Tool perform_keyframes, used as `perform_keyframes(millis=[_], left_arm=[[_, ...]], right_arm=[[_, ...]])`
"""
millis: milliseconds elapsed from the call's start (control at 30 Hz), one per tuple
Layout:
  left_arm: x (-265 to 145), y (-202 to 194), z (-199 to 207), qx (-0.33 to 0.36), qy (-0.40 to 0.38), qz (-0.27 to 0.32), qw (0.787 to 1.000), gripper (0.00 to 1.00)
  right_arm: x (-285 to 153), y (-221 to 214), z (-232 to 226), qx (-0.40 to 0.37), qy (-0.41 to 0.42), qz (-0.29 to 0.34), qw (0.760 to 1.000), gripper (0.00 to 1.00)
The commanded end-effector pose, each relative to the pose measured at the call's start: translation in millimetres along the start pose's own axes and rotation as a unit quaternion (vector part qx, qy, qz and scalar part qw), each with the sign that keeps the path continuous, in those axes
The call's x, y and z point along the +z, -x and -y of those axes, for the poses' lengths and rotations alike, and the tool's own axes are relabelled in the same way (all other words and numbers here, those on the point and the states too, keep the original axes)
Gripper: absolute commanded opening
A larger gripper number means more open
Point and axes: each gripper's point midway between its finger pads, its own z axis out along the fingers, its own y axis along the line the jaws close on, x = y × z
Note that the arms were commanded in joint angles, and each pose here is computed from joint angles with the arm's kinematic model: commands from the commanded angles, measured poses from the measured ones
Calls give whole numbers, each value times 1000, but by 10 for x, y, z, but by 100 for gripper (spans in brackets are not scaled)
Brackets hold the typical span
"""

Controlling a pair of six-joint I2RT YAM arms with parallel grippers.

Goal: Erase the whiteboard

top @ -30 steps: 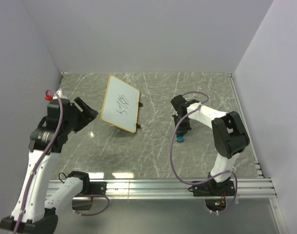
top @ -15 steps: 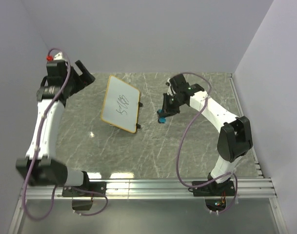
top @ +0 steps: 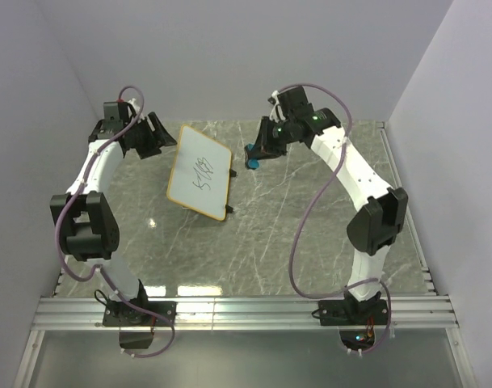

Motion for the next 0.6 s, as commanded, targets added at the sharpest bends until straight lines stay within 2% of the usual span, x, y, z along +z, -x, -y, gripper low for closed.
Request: perform_keyframes(millis=[0,167,200,267,367,400,467,500,567], left_arm=[[121,-40,105,37,-46,-6,998,70],[267,-326,64,45,-62,-44,996,67],[290,-376,70,48,-63,-51,996,62],[360,-486,85,58,-62,-67,994,58],[446,-647,144,69,-64,-88,992,38],[462,-675,151,70,-65,-92,991,25],[505,-745,168,71,-69,-103,990,14],[512,-762,178,73,-71,-107,989,1],[555,-818,173,79,-70,-121,987,0]], right_arm=[[71,86,-35,12,-11,-11,1000,0],[372,226,-181,26,15,-19,999,0],[533,217,-134,32,11,-29,999,0],[625,258,-277,27,33,-28,999,0],[838,275,-417,30,67,-29,997,0],[894,278,-447,36,74,-29,996,0],[966,311,-546,33,97,-22,995,0],[1013,293,-596,34,103,-24,994,0],[1044,312,-664,31,116,-20,993,0]])
